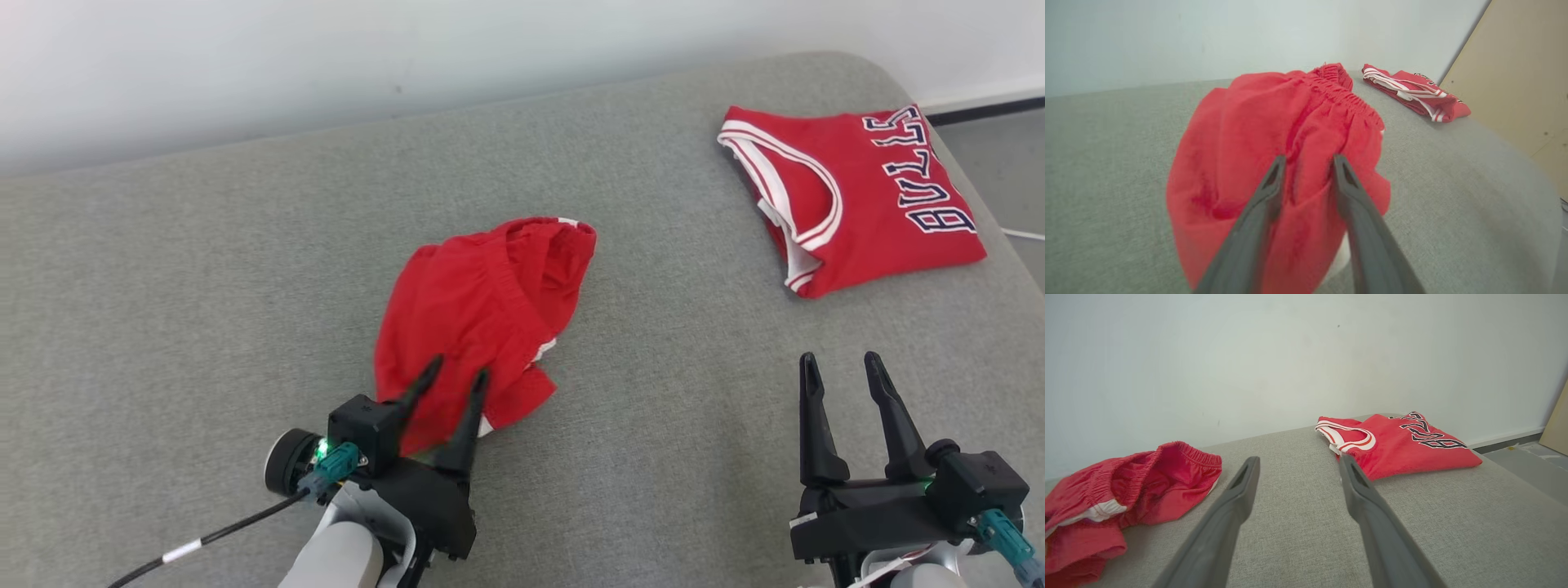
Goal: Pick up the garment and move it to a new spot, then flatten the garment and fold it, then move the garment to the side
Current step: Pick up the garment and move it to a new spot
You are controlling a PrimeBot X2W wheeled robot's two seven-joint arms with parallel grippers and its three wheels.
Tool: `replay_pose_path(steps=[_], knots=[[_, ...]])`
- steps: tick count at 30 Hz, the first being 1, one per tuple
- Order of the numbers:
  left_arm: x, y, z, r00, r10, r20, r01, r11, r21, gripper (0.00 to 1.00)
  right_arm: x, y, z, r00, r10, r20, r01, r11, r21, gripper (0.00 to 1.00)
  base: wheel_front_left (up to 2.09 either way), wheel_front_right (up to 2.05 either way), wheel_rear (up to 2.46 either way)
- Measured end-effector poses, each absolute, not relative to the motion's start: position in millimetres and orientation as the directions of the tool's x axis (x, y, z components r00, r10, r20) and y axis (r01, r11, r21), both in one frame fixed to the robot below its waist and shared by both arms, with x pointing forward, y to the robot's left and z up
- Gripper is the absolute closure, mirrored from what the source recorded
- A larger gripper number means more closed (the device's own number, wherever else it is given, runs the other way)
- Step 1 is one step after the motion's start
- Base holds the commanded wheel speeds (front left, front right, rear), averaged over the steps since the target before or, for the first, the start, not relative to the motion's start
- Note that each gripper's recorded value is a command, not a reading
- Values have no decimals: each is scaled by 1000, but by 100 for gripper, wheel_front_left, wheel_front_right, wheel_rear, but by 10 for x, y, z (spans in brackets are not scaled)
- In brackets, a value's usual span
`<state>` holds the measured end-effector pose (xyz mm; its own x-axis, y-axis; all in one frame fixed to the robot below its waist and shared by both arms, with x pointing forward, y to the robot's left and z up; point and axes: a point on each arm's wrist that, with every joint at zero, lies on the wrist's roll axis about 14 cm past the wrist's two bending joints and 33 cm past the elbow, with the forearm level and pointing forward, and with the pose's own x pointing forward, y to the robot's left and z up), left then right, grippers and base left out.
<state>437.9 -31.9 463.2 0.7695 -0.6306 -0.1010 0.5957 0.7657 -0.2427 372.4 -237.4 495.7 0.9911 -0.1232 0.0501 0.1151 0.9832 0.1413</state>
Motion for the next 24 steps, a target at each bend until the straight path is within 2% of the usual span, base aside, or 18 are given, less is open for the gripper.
replay_pose_path(steps=[5,10,16,24], knots=[[4477,-161,5073,819,-571,57,570,798,-197,0,3697,-2311,4963,993,-104,53,96,986,134,0,0,0,0],[4564,322,5415,880,-451,151,469,874,-125,0,3699,-2158,5020,996,-57,71,47,990,130,0,0,0,0],[4476,938,5634,929,-300,216,326,941,-94,0,3707,-1998,5080,996,-9,91,-3,992,128,0,0,0,0],[4062,1704,5628,968,-113,226,133,988,-77,0,3702,-1807,5153,992,49,115,-63,990,125,0,0,0,0]])
